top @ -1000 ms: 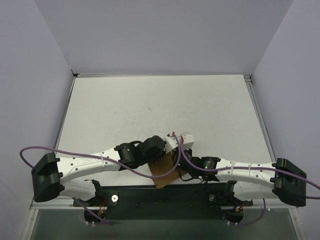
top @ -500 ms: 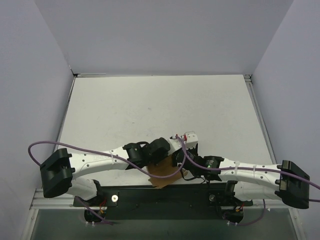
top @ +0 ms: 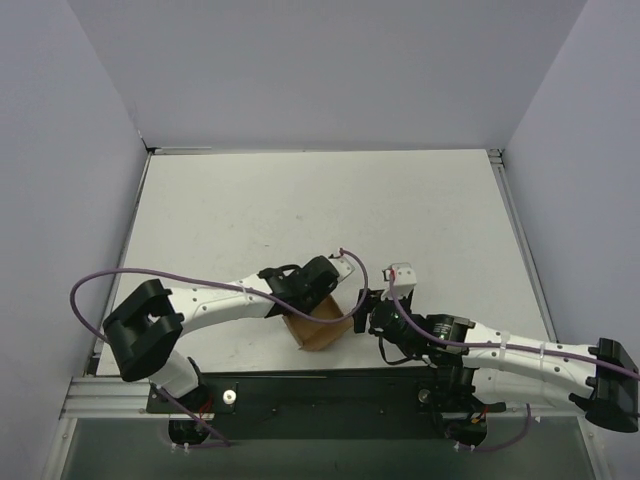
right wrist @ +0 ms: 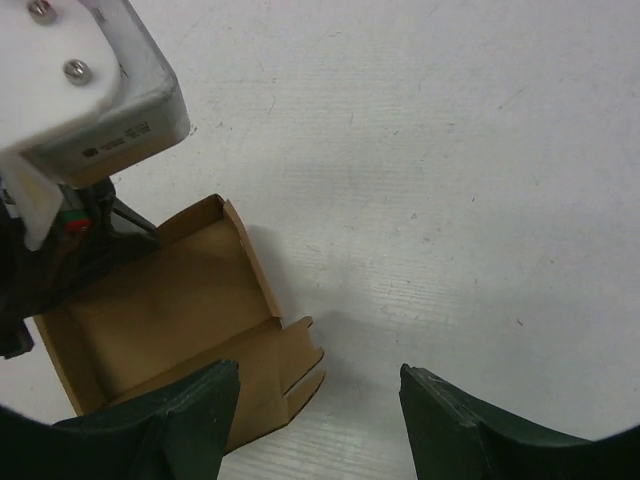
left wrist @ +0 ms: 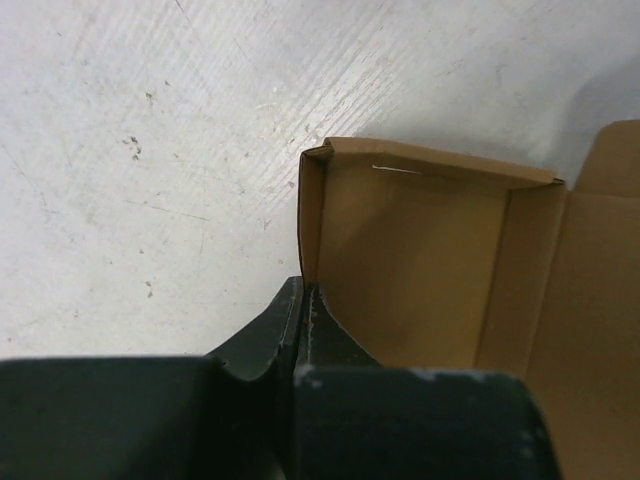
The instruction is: Fold the paper box
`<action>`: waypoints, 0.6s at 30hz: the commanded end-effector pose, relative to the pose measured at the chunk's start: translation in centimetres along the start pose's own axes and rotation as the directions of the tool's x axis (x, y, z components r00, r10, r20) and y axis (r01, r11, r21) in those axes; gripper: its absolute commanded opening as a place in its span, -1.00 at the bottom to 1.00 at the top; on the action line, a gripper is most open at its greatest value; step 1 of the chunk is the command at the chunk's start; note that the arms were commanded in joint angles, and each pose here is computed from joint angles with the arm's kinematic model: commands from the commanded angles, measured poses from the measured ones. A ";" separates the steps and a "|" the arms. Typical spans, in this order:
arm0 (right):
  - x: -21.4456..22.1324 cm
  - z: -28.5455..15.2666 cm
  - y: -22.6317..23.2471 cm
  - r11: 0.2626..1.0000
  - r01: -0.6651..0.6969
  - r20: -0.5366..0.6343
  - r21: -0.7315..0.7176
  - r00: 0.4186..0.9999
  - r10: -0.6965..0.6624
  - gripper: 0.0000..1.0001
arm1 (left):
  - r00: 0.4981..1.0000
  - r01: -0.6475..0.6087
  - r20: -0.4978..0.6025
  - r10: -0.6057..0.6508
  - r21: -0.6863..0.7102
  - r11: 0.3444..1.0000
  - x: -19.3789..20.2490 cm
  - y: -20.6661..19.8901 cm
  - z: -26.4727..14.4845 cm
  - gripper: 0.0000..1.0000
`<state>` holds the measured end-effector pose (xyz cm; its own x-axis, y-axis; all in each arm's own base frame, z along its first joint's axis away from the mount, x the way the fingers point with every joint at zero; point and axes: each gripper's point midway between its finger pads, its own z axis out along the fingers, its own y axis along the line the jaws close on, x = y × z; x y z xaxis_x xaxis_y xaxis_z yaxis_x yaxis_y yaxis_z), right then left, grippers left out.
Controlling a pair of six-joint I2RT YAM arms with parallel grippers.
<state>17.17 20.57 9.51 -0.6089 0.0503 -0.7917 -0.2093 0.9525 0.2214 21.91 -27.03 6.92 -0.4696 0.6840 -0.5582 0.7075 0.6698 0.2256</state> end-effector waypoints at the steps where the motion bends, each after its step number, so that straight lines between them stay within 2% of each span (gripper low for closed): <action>1: -1.2 -1.0 -1.3 0.987 -0.149 0.031 0.057 0.989 0.148 0.32 | 0.995 0.079 -0.060 -0.076 0.039 0.996 0.3 -0.4 1.1 -1.00; 4: -1.8 -1.5 -0.8 0.969 -0.245 0.021 0.045 0.970 0.244 0.37 | 0.990 0.109 -0.099 -0.104 0.055 0.992 0.9 -0.6 1.9 -1.00; 8: -1.7 -1.9 0.9 0.917 -0.398 -0.034 0.010 0.916 0.399 0.39 | 0.987 0.121 -0.112 -0.113 0.062 0.991 1.2 -0.7 2.2 -1.00; 11: -2.3 -2.4 1.9 0.890 -0.456 -0.055 -0.022 0.889 0.455 0.40 | 0.986 0.123 -0.117 -0.115 0.062 0.990 1.3 -0.8 2.3 -1.00; 15: -2.5 -2.9 2.7 0.816 -0.577 -0.084 -0.038 0.815 0.573 0.40 | 0.985 0.124 -0.131 -0.114 0.067 0.990 1.4 -0.9 2.4 -1.00; 18: -2.3 -3.0 3.3 0.800 -0.599 -0.115 -0.036 0.798 0.592 0.40 | 0.985 0.123 -0.128 -0.114 0.067 0.990 1.3 -0.9 2.4 -1.00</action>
<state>15.91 21.79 12.43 -0.6888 0.4905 -0.5339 0.0964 0.7919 0.6031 21.96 -27.05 3.85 -0.5975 0.6363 -0.4880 0.6763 0.7269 0.1196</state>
